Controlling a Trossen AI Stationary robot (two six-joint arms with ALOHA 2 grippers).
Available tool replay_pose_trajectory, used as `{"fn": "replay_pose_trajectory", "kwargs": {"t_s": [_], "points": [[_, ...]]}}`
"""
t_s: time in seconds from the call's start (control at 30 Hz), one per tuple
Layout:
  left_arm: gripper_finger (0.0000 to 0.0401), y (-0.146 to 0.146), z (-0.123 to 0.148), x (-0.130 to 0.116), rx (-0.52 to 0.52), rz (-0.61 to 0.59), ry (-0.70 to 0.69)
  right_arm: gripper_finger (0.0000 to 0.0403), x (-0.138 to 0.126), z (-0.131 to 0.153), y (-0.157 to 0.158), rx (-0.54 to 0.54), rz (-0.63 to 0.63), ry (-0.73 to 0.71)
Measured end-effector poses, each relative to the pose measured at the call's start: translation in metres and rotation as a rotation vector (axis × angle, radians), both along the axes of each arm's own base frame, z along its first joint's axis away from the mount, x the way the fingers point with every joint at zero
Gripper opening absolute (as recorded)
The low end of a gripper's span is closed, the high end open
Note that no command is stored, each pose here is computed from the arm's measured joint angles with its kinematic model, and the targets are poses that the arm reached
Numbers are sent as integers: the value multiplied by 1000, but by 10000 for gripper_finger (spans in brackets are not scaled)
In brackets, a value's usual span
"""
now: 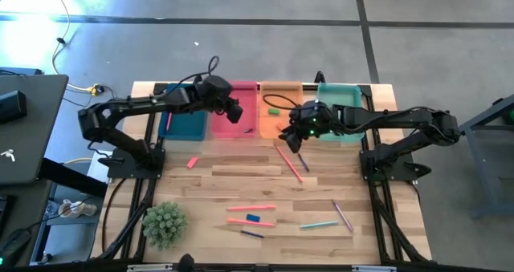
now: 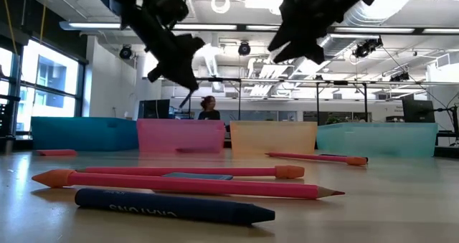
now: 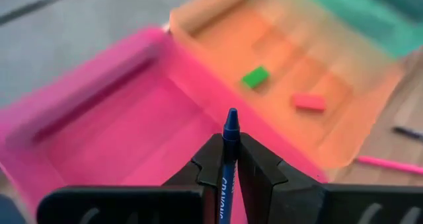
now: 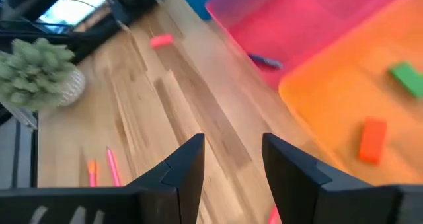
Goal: Sort crayons/erasers/pens/pencils in bins
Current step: Put the middle blue crayon into the pink bin
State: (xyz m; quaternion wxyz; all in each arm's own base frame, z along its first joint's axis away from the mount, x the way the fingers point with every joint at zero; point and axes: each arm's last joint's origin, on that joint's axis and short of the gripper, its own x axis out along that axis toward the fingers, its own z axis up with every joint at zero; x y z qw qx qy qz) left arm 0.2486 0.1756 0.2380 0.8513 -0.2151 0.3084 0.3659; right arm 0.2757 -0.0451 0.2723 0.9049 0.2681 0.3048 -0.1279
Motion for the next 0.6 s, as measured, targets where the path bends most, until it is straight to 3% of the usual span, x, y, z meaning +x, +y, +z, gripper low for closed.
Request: {"fn": "replay_pose_trajectory", "kwargs": {"t_s": [0.23, 0.6], "points": [[23, 7, -29, 10, -73, 20, 70, 145, -5, -7, 9, 73, -80, 96], [26, 15, -51, 13, -100, 46, 135, 145, -9, -14, 27, 113, -198, 178]]}}
